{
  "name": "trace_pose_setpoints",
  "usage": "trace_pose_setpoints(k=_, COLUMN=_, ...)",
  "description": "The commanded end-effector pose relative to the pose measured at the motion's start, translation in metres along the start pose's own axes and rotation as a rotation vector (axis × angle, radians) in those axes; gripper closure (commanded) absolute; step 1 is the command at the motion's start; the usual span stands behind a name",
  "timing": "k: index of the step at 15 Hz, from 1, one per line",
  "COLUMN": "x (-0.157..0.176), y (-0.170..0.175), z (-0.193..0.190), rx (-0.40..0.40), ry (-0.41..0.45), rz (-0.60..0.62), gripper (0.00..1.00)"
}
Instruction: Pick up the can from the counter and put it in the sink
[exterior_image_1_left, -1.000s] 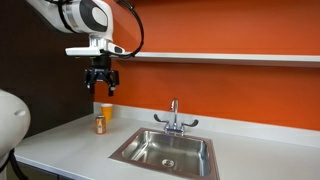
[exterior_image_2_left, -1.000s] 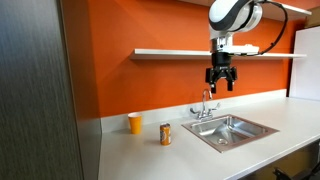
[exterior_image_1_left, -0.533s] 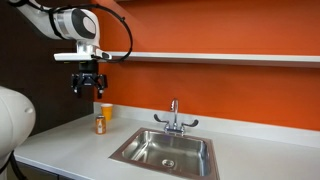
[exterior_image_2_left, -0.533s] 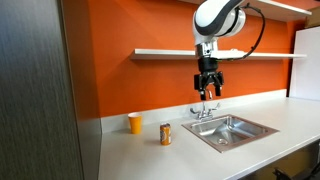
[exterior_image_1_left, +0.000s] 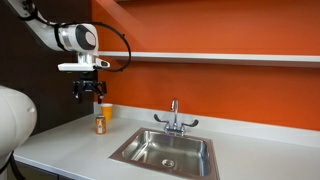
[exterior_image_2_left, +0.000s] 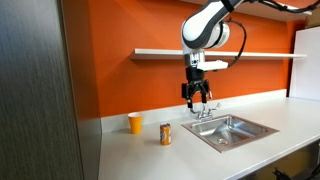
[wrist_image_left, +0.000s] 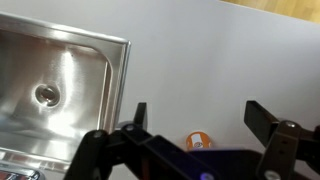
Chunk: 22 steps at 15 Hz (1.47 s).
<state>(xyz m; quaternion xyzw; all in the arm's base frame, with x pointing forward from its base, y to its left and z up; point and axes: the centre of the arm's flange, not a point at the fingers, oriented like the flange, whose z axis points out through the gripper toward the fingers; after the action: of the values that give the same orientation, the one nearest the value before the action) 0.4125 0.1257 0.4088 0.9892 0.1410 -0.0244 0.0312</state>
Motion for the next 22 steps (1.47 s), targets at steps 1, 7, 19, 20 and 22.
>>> trace_pose_setpoints(k=1, x=0.035, y=-0.001, z=0.021, rx=0.007, ry=-0.002, rz=-0.019, gripper=0.0)
trace_pose_setpoints(k=7, x=0.067, y=-0.007, z=0.062, rx=0.011, ry=-0.017, rz=-0.04, gripper=0.0)
trace_pose_setpoints(k=19, x=0.099, y=-0.033, z=0.11, rx=0.039, ry=-0.067, rz=-0.104, gripper=0.0)
trace_pose_setpoints(k=20, x=0.103, y=-0.034, z=0.112, rx=0.04, ry=-0.064, rz=-0.106, gripper=0.0)
trace_pose_setpoints(k=22, x=0.111, y=-0.034, z=0.115, rx=0.037, ry=-0.053, rz=-0.11, gripper=0.0)
